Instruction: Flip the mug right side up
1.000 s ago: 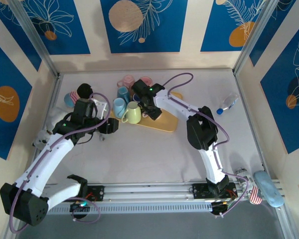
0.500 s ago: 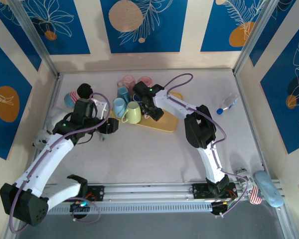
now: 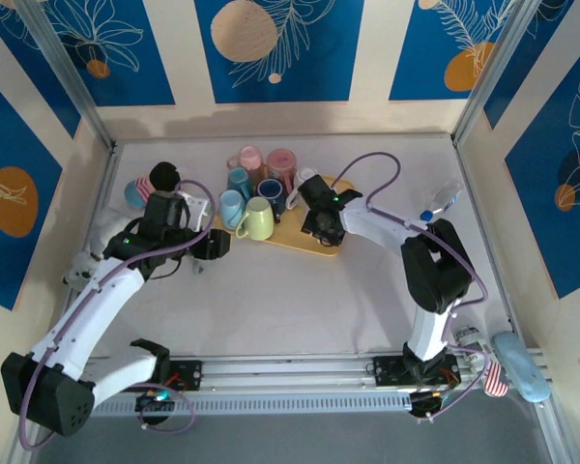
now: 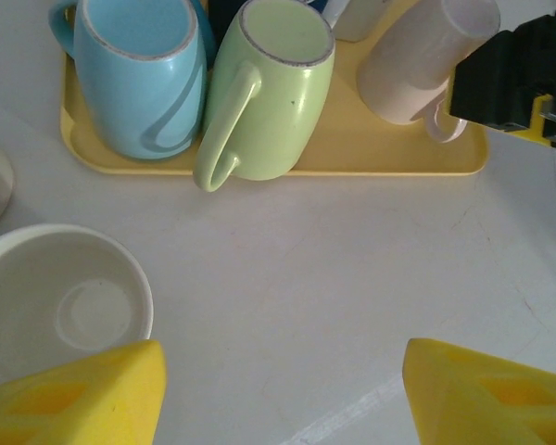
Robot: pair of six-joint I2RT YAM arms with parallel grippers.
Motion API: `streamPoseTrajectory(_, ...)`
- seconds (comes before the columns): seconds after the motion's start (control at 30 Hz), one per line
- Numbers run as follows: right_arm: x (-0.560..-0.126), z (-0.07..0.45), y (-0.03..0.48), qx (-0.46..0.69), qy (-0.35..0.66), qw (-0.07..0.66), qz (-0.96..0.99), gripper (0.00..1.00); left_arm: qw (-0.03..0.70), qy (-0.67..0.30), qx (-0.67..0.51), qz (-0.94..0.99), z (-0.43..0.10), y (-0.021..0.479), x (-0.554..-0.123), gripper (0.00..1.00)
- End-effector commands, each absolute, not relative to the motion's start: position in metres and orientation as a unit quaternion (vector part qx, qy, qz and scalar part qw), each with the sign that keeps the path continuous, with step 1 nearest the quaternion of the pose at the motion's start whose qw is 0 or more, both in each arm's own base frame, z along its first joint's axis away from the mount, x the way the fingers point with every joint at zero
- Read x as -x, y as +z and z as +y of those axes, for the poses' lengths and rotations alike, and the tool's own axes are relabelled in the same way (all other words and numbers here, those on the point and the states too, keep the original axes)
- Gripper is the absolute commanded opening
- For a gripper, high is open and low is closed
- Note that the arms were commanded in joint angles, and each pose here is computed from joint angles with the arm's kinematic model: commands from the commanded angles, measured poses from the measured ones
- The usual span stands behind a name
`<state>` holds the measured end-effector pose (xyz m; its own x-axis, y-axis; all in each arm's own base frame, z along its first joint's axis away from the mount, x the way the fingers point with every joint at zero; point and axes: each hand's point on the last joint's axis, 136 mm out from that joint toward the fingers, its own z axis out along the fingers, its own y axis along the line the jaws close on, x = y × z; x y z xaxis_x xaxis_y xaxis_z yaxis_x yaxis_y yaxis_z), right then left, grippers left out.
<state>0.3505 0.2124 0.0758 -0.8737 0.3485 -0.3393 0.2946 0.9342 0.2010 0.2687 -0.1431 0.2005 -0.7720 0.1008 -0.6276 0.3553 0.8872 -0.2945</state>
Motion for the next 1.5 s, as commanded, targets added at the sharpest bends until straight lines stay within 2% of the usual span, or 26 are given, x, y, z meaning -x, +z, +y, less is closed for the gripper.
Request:
streamPoseTrajectory(0.0, -0.358, 0.223, 0.091, -0.073, 0.102, 0.230, 0.965, 0.58, 0.322, -0.216, -0.121, 0.914, -0.145, 0.213, -0.273, 0.68)
streamPoseTrajectory(0.13, -0.361, 0.222, 0.090, -0.047, 0.098, 0.233, 0.966, 0.56, 0.324, -0.215, -0.120, 0.913, -0.145, 0.214, -0.274, 0.68)
streamPoseTrajectory(0.33, -0.371, 0.220, 0.083, -0.017, 0.069, 0.231, 0.970, 0.43, 0.324, -0.216, -0.123, 0.913, -0.145, 0.216, -0.273, 0.68)
streamPoseTrajectory(0.7, -0.386, 0.216, 0.076, 0.015, 0.028, 0.237, 0.971, 0.35, 0.321, -0.220, -0.123, 0.913, -0.147, 0.213, -0.271, 0.66)
streamPoseTrajectory(1.03, -0.389, 0.207, 0.071, 0.034, -0.006, 0.235, 0.971, 0.19, 0.318, -0.230, -0.111, 0.913, -0.149, 0.210, -0.274, 0.66)
streamPoseTrajectory(1.2, -0.388, 0.203, 0.073, 0.036, -0.014, 0.237, 0.971, 0.14, 0.313, -0.237, -0.104, 0.914, -0.151, 0.207, -0.273, 0.65)
streamPoseTrajectory(1.3, -0.386, 0.200, 0.074, 0.035, -0.012, 0.237, 0.971, 0.15, 0.313, -0.241, -0.098, 0.913, -0.151, 0.206, -0.274, 0.65)
streamPoseTrajectory(1.47, -0.384, 0.197, 0.075, 0.032, -0.013, 0.238, 0.971, 0.26, 0.314, -0.246, -0.097, 0.912, -0.154, 0.206, -0.277, 0.65)
